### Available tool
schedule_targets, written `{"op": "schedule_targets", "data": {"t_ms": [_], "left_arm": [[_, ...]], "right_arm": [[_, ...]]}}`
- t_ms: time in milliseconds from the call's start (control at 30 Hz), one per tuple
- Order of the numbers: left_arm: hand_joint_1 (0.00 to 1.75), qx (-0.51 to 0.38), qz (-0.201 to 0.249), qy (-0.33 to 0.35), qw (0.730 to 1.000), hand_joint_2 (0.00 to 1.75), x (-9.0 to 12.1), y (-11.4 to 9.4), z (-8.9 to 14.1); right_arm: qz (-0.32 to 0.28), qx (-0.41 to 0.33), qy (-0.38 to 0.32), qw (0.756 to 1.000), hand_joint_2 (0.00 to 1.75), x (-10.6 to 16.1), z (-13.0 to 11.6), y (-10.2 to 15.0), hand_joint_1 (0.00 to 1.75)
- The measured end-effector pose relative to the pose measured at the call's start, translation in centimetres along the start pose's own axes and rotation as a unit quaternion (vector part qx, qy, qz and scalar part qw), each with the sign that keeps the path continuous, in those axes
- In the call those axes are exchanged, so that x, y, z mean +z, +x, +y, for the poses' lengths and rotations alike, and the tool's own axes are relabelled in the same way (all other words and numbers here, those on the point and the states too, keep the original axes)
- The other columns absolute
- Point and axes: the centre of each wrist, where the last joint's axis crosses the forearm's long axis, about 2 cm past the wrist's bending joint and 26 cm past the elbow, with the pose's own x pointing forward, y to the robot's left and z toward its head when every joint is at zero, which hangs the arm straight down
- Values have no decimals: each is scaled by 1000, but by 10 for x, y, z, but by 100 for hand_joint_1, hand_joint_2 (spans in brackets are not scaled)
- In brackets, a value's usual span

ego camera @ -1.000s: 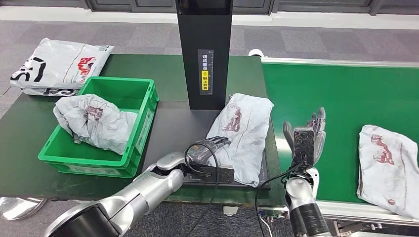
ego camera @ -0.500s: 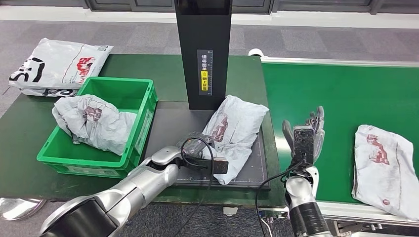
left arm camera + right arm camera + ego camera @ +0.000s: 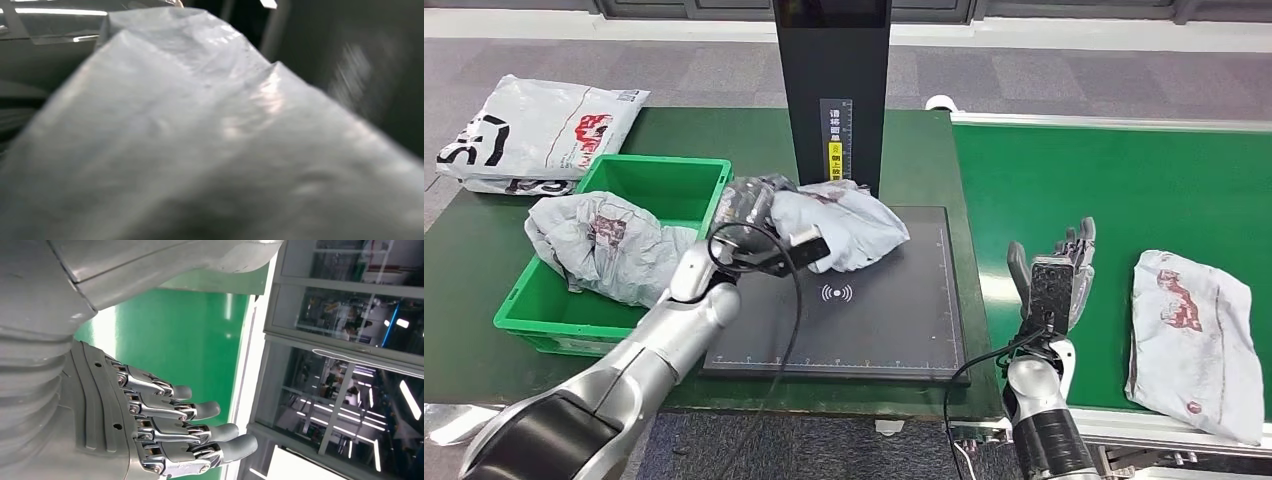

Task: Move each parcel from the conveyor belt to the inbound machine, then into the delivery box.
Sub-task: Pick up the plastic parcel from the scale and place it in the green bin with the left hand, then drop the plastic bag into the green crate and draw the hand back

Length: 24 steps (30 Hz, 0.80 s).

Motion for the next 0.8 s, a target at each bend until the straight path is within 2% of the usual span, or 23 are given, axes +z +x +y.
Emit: {"op": "schedule_targets", "data": {"t_ms": [167,267,400,567,800], "left_arm": [[175,-3,10,59,998,175,-4,-14,23],[175,-26,-3,110,994,175,-2,-22,36],[175,-56,-2,179,982,175,4,-52,65],[175,-130,47,220,966,175,26,-98,97],[175,-230,188,228,927,175,64,-147,128]], "right_arm": [[1,1,-1,1000,175,1,-1,-1,0],[-1,2,-4,1000,175,2,-2,-2,0],[4,2,-8,1000,175,10,-3,-6,0],[9,5,-7,1000,175,16,-6,-9,0],[12,9,-5,1000,175,22,-8,-9,0]]}}
